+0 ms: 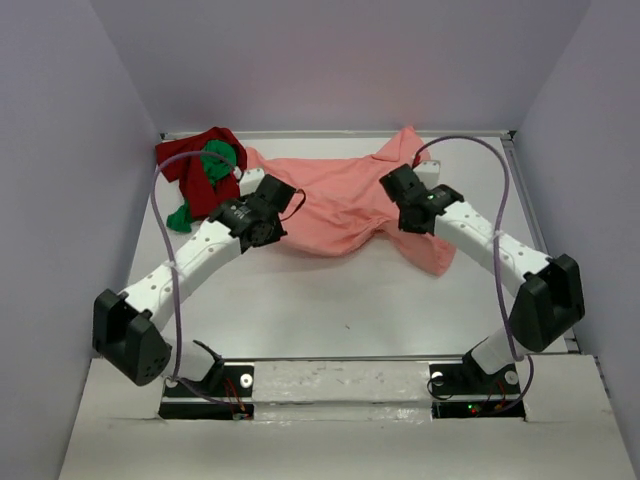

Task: Fold and stack the t-shirts
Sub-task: Flatten the tshirt out

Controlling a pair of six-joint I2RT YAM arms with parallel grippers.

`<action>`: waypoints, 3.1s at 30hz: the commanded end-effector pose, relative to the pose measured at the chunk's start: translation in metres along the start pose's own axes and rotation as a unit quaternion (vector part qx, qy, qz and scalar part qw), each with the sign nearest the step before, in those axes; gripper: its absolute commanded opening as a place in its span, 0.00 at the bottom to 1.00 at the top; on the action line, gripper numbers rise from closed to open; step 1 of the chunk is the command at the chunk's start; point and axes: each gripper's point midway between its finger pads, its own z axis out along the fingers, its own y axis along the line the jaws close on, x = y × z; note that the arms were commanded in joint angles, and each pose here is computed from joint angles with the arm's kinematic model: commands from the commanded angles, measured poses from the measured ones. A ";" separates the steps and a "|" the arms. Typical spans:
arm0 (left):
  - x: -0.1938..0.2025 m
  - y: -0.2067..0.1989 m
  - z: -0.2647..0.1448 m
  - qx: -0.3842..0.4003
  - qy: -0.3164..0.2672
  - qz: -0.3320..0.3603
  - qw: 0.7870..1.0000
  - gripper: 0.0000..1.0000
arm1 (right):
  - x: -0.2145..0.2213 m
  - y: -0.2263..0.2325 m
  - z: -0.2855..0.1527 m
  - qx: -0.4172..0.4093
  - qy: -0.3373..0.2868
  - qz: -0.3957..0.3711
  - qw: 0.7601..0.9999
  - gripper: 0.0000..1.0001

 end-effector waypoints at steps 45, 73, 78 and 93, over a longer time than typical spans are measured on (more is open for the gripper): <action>-0.373 -0.013 -0.266 0.131 -0.477 -0.005 0.869 0.00 | -0.406 -0.148 -0.305 0.047 -0.578 0.002 0.815 0.00; -0.282 0.047 -0.359 0.185 -0.497 -0.027 0.847 0.00 | -0.290 -0.225 -0.399 0.104 -0.576 0.029 0.810 0.00; -0.267 0.061 -0.380 0.198 -0.504 -0.036 0.840 0.00 | -0.276 -0.252 -0.418 0.103 -0.580 0.058 0.806 0.00; -0.345 -0.035 -0.219 0.147 -0.425 0.000 0.893 0.00 | -0.380 -0.093 -0.286 0.067 -0.545 -0.046 0.834 0.00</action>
